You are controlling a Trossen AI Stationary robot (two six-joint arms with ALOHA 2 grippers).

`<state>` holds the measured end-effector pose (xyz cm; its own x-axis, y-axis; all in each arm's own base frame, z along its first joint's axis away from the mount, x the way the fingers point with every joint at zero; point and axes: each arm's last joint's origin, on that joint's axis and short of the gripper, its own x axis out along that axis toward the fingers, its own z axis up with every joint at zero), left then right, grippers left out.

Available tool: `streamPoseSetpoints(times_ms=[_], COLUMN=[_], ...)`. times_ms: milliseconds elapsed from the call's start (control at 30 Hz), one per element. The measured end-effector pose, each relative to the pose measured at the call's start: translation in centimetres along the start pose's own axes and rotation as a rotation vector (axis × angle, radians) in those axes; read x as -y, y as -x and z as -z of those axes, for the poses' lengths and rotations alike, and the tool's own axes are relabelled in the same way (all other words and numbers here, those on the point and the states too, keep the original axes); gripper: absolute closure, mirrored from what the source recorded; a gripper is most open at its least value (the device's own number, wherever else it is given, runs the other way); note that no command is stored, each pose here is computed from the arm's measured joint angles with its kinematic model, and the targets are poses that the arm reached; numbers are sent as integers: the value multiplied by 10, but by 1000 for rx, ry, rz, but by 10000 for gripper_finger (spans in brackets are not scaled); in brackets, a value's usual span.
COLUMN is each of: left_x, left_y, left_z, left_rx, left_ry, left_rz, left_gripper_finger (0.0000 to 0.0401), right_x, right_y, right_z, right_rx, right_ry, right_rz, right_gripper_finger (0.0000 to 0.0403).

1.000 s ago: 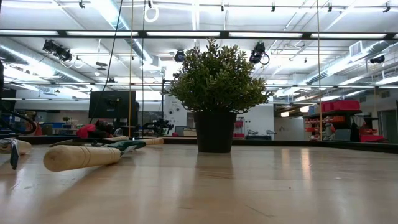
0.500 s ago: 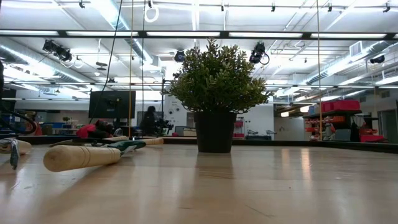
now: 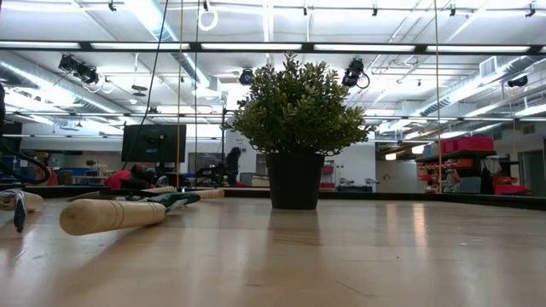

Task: Pick & Place Garden tools in Gardening bag
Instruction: Put the green spray bottle into the white gardening bag

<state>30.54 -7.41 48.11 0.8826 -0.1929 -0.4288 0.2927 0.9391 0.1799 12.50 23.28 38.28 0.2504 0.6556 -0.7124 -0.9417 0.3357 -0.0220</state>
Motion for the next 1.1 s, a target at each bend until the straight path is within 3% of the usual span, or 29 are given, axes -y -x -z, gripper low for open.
streamPoseSetpoints(times_ms=[333,967,1100], left_x=[2,3,6], left_y=[0,0,0], left_z=[0,-2,-6], left_rx=[2,19,48], left_ry=[-16,-19,-46], left_rz=[6,5,8], left_gripper_finger=[400,400,400], right_x=[2,1,0], right_y=[0,-28,-40], right_z=[-8,-6,5], right_rx=[78,-26,-67], right_ry=[-39,-97,-111], right_rz=[53,43,37], right_gripper_finger=[355,355,355])
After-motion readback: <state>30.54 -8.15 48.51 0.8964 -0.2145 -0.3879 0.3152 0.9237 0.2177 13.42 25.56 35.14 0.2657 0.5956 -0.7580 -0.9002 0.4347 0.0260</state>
